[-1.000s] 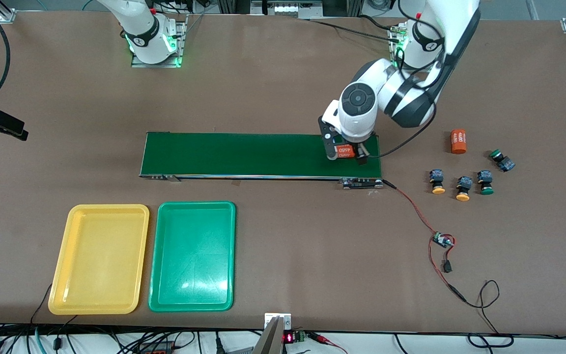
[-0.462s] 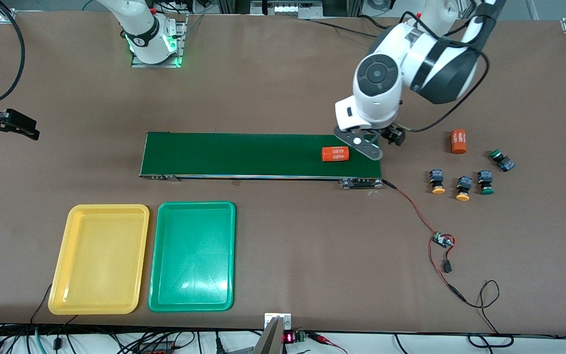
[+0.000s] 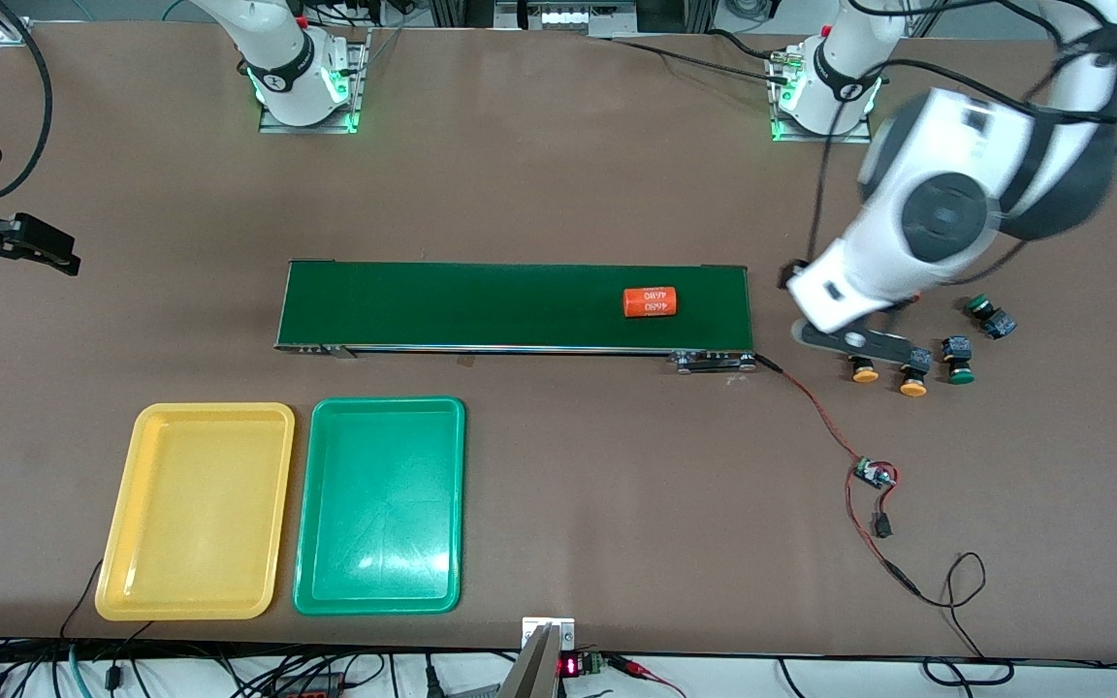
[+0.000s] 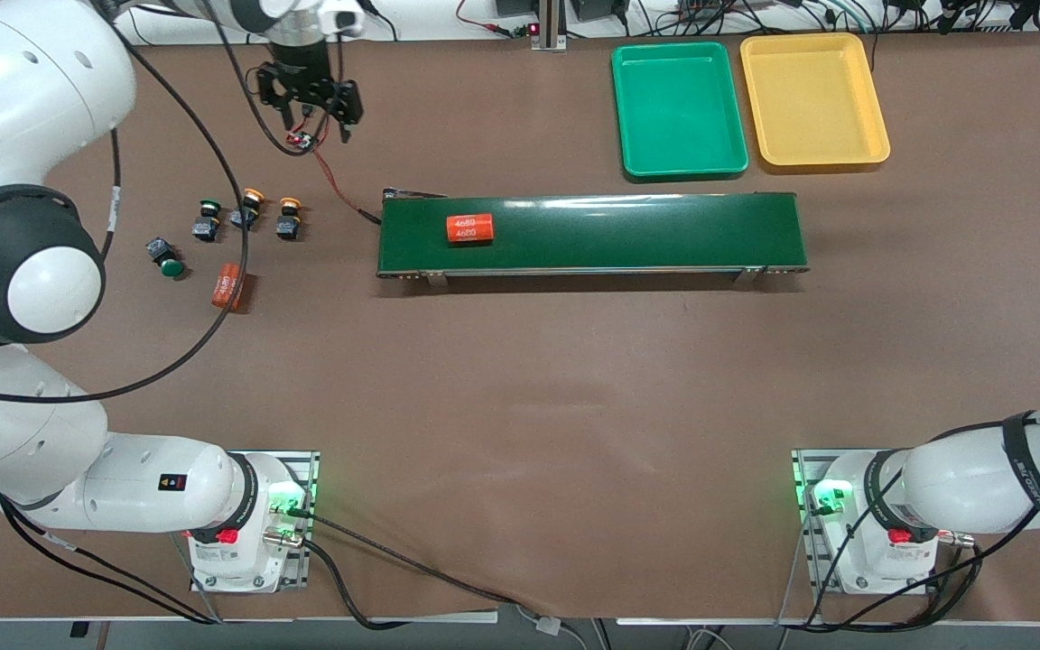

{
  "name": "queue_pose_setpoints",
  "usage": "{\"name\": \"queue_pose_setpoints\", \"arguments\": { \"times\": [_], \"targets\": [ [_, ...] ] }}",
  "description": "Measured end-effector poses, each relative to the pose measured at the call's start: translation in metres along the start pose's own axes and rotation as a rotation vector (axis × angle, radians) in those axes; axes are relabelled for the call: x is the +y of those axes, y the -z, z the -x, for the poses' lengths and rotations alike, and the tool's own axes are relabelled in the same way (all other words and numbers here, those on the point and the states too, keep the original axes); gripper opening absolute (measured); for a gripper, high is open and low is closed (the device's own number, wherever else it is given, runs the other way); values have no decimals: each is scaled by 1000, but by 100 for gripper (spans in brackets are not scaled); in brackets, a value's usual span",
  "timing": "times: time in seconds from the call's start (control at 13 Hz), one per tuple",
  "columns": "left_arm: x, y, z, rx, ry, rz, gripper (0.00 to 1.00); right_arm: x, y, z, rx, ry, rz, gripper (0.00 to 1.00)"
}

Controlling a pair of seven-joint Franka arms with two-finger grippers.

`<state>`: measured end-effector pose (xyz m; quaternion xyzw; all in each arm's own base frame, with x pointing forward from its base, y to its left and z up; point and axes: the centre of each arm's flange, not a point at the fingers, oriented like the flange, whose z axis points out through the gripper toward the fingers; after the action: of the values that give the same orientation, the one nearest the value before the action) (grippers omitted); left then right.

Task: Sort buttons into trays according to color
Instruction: 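Move the left gripper back over a yellow-capped button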

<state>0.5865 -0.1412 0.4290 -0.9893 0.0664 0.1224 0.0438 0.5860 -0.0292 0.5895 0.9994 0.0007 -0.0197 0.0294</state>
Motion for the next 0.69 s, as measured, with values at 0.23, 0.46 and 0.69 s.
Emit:
{"name": "queue_pose_setpoints", "arguments": {
  "times": [0.23, 0.46, 0.69],
  "targets": [
    [-48, -30, -14, 43, 88, 18, 100, -8, 0, 0, -2, 6, -43, 100],
    [-68, -85, -26, 104, 118, 38, 100, -7, 0, 0, -3, 4, -43, 100],
    [-84, -141, -31, 163, 78, 46, 100, -4, -1, 6, -4, 0, -46, 100]
  ]
}}
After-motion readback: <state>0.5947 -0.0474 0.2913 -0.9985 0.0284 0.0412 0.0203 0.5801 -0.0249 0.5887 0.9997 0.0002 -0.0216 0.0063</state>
